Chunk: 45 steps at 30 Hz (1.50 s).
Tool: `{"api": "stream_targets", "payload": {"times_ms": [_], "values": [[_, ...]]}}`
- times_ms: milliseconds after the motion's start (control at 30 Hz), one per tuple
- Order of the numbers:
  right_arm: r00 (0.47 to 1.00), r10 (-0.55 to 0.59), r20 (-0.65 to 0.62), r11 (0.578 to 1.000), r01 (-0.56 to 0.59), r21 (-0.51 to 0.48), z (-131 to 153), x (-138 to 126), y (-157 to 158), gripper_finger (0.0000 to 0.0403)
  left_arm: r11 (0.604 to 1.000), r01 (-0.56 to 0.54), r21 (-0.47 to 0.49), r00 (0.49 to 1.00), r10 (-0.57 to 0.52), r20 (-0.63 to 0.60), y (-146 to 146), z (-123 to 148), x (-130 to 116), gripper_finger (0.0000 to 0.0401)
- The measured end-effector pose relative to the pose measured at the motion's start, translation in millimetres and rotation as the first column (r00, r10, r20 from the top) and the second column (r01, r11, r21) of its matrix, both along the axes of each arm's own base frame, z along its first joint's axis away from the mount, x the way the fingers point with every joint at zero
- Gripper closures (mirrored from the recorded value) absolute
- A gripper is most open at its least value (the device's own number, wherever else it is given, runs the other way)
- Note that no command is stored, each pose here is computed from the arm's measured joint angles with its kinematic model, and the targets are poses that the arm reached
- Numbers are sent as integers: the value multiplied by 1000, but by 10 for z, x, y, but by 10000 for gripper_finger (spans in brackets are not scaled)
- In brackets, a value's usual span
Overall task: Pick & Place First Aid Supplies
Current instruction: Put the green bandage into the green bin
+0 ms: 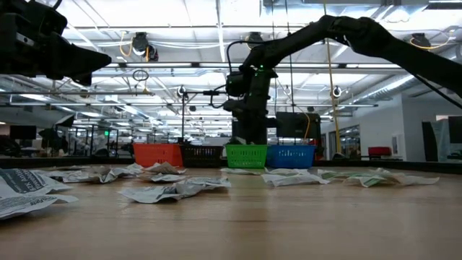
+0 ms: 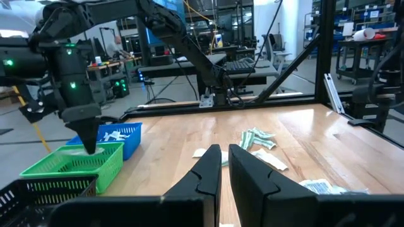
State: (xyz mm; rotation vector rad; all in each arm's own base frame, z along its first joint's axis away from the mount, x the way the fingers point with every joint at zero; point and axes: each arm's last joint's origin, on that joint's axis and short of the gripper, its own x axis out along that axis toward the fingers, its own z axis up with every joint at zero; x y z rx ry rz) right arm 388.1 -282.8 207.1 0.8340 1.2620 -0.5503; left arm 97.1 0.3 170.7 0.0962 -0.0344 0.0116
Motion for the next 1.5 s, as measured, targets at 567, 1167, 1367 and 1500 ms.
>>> {"api": "stream_targets", "payload": {"times_ms": [567,1167,1367,1500], "values": [[997,78,-9,997,-78,-3,266,-92,126,241,1000,0,0,1000,0,0,0,0,0,364],[947,308,-87,951,-304,55,711,-174,724,248,1000,0,0,1000,0,0,0,0,0,364],[914,368,-171,929,-367,38,615,-127,1012,248,1000,0,0,1000,0,0,0,0,0,364],[896,406,-177,913,-406,38,618,-175,1337,248,1000,0,0,1000,0,0,0,1,0,364]]}}
